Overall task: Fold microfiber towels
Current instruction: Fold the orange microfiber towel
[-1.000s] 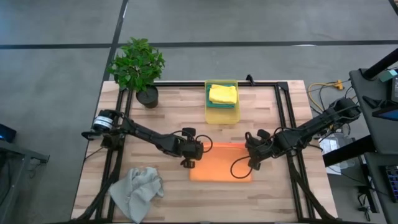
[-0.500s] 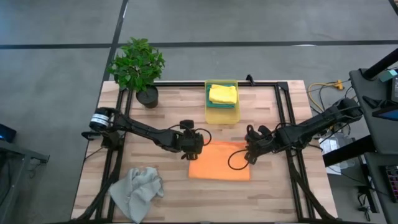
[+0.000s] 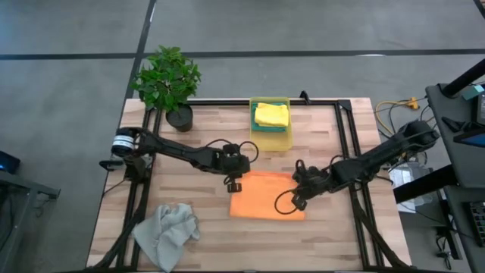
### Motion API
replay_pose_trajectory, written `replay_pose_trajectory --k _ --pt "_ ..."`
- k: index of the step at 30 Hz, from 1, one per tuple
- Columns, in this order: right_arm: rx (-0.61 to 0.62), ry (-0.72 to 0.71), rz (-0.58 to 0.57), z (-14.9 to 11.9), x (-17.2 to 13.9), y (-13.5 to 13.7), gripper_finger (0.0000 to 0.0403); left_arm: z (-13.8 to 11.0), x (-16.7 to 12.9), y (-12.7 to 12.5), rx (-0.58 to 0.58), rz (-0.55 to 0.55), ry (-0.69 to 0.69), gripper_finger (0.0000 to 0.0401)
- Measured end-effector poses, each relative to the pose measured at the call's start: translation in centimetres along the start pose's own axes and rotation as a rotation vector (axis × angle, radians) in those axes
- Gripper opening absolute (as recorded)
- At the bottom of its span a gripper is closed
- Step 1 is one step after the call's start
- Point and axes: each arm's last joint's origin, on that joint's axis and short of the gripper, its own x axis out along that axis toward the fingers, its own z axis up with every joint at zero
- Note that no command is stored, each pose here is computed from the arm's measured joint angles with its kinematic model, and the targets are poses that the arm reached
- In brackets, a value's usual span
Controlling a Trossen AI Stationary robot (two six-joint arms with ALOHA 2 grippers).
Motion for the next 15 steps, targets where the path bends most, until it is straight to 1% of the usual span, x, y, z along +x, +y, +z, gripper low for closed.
replay_pose_trajectory --k 4,8,10,12,15 --pt "0.014 0.072 -0.034 -0.5 2.1 0.1 0.0009 -0.5 1.1 -0.4 0.008 -0.033 0.039 0.0002" --pt "0.031 0.12 -0.099 -1.1 3.8 -0.1 0.0009 -1.1 2.1 -1.2 0.017 -0.111 0.079 0.0001" --pt "0.06 0.128 -0.123 -1.0 4.3 -0.3 0.0009 -1.6 2.5 -1.7 0.009 -0.113 0.119 0.0" --pt "0.078 0.129 -0.13 -0.7 4.6 -0.4 0.0008 -1.6 2.6 -2.1 -0.006 -0.118 0.124 0.0" --pt "0.078 0.132 -0.149 -0.3 5.1 -0.9 0.0009 -1.9 2.4 -2.9 -0.033 -0.134 0.146 0.0"
